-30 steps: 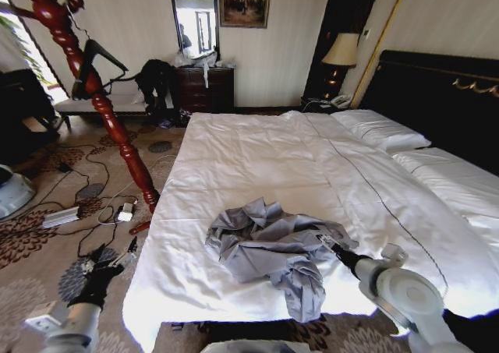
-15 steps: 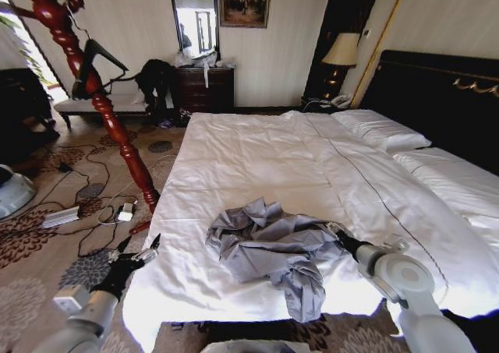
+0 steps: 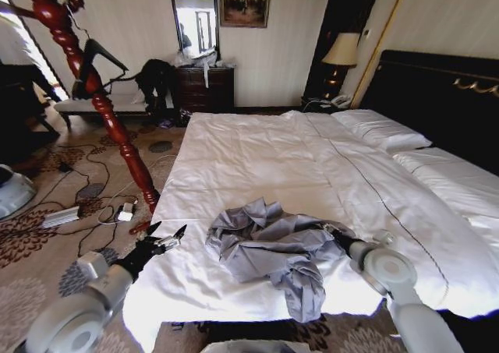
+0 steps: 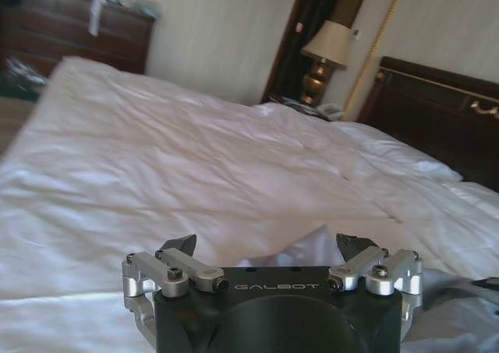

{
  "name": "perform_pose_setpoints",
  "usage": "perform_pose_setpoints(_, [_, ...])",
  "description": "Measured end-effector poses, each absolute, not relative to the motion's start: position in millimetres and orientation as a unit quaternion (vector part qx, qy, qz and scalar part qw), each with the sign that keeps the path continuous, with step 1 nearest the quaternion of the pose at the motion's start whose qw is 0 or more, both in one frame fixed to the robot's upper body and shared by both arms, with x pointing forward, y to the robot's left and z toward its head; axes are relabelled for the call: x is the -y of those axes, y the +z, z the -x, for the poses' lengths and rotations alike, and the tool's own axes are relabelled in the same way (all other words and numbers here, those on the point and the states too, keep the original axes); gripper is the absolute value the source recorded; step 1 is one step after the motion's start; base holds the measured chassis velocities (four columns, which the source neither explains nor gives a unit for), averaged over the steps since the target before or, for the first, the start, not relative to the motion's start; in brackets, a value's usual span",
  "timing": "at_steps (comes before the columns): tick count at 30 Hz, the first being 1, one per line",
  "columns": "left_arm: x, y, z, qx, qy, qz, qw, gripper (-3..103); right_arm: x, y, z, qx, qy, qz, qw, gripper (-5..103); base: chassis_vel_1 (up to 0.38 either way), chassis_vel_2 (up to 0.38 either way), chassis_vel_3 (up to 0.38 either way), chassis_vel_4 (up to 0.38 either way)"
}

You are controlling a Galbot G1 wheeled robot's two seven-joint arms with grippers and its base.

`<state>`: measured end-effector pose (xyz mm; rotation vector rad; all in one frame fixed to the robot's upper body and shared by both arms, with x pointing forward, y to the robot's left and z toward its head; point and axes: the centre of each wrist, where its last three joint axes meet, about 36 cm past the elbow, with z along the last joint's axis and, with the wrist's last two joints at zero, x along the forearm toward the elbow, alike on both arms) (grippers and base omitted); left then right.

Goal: Pick up the clothes from the bed and hang them on the clothes hanger.

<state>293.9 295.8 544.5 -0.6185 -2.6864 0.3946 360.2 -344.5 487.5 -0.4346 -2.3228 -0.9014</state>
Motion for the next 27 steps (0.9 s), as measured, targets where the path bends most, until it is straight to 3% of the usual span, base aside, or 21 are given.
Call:
perform_pose_setpoints(4, [-283.2,555.0,-326.0,0.938,0.160,0.252,0.177,100,345.7,486.0,-359.6,0.875,-0.341,0.169,0.300,71,0.000,0.000,0.000,0.000])
perform_pose_setpoints(7, [-272.5,557.3,-364.9,0.930,0.157,0.286,0.173,100,349.7,486.1,-361.4,0.874,-0.342,0.174,0.297,54,0.000,0.000,0.000,0.000])
perform_pose_setpoints(12, [-250.6,548.5,-404.1,0.918,0.166,0.312,0.180,100,354.0,488.8,-365.7,0.875,-0.345,0.174,0.292,42,0.000,0.000,0.000,0.000])
perform_pose_setpoints(17, [-205.3,529.9,-433.8,0.903,0.157,0.345,0.203,100,359.5,491.5,-367.8,0.874,-0.347,0.176,0.290,27,0.000,0.000,0.000,0.000])
perform_pose_setpoints(22, [-127.1,520.3,-463.8,0.889,0.155,0.366,0.228,100,366.7,489.9,-365.6,0.873,-0.344,0.186,0.292,4,0.000,0.000,0.000,0.000])
perform_pose_setpoints(27, [-89.8,501.1,-484.1,0.880,0.175,0.360,0.256,97,374.0,492.3,-362.5,0.873,-0.339,0.192,0.293,1,0.000,0.000,0.000,0.000])
